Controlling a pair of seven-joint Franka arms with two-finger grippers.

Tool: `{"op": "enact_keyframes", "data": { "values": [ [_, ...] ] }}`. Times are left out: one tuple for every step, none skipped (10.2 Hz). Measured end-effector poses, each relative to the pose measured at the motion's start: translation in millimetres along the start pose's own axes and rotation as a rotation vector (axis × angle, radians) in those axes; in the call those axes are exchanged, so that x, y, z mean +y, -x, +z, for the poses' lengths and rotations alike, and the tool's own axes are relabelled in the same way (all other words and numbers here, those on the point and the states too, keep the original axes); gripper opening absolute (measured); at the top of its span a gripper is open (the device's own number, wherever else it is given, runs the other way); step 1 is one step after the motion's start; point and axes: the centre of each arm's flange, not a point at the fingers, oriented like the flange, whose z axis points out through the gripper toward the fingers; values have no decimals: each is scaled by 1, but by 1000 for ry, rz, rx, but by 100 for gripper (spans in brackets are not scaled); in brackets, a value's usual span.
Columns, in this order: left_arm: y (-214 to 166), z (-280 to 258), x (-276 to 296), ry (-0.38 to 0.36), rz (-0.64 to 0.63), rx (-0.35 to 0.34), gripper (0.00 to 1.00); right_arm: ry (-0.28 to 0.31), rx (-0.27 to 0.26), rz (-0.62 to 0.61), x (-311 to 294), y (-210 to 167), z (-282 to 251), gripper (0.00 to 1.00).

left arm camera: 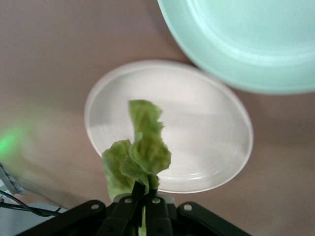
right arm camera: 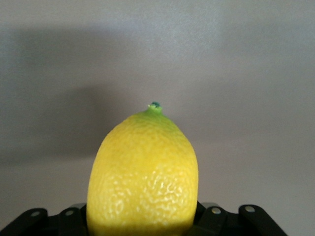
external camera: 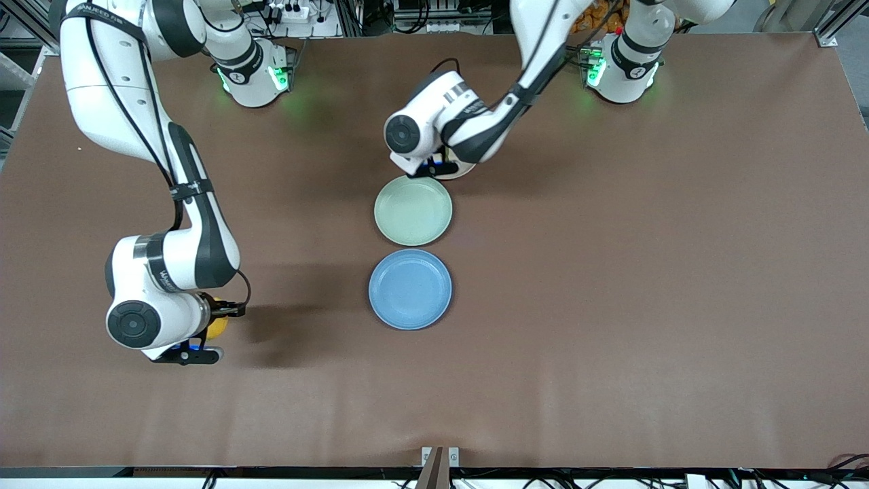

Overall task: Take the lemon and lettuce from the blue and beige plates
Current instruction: 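Lift the lemon with the right gripper while the left gripper lifts the lettuce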

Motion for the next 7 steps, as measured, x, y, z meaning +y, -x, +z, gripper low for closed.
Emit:
{"op": "enact_keyframes", "data": {
  "values": [
    [-25, -33, -23, 44, -43, 16, 4, -5, 14, -11, 6, -3, 5, 51],
    [-46, -58, -46, 80, -82, 30, 4, -10, 36, -18, 10, -5, 15, 51],
    [-65, -76, -67, 111, -120, 38, 4, -16, 60, -23, 9, -7, 29, 51],
    [-90, -94, -93, 150, -169, 43, 4, -22, 83, -29, 6, -7, 46, 51],
    [-119, -117, -124, 193, -222, 55, 4, -28, 111, -35, 3, -5, 63, 51],
    [-150, -136, -161, 223, -271, 82, 4, -37, 143, -40, 1, 1, 80, 51],
    [-174, -148, -190, 251, -313, 116, 4, -43, 158, -41, 2, 9, 95, 51]
  ]
}}
